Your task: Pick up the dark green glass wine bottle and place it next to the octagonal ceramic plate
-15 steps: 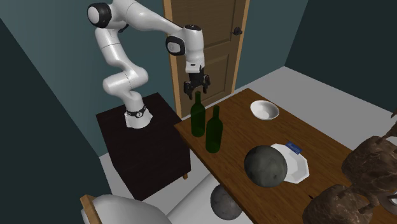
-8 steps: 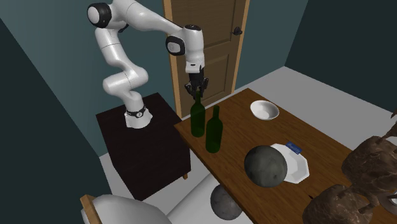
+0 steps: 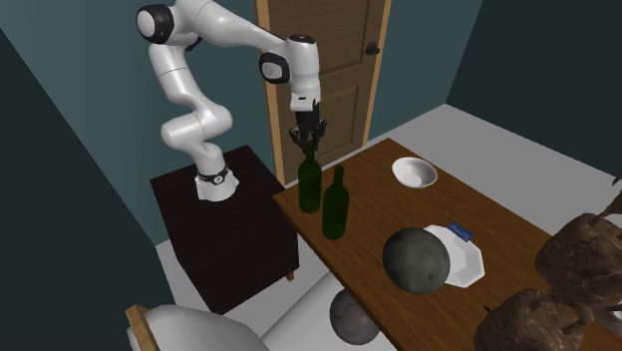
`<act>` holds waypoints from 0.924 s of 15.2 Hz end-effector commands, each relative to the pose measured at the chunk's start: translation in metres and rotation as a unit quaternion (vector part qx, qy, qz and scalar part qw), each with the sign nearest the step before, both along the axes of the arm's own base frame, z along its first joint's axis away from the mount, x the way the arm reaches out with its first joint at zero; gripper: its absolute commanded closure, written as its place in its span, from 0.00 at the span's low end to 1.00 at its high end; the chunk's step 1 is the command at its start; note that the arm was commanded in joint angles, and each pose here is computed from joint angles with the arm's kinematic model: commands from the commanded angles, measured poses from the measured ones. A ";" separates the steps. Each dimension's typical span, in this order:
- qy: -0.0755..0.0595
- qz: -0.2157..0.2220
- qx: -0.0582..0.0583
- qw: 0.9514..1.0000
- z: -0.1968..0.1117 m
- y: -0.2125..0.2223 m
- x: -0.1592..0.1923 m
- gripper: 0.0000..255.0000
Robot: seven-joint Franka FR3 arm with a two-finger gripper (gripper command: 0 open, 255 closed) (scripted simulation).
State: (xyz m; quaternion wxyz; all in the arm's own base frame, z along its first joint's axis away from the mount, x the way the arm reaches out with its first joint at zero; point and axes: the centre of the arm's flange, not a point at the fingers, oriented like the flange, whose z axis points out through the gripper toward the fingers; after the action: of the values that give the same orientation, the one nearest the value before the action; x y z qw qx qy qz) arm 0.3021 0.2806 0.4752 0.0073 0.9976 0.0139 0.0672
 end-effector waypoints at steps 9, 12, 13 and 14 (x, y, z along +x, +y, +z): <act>0.000 0.000 0.000 1.000 0.052 0.000 -0.001 1.00; 0.000 0.000 0.000 1.000 0.068 0.000 -0.001 1.00; 0.000 0.000 0.000 1.000 0.073 0.000 -0.001 1.00; 0.000 0.000 0.000 1.000 0.079 0.000 -0.001 1.00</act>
State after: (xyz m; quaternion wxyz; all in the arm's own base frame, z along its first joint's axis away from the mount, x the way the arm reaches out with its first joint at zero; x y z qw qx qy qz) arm 0.3012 0.2815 0.5480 0.0072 0.9976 0.0140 0.0673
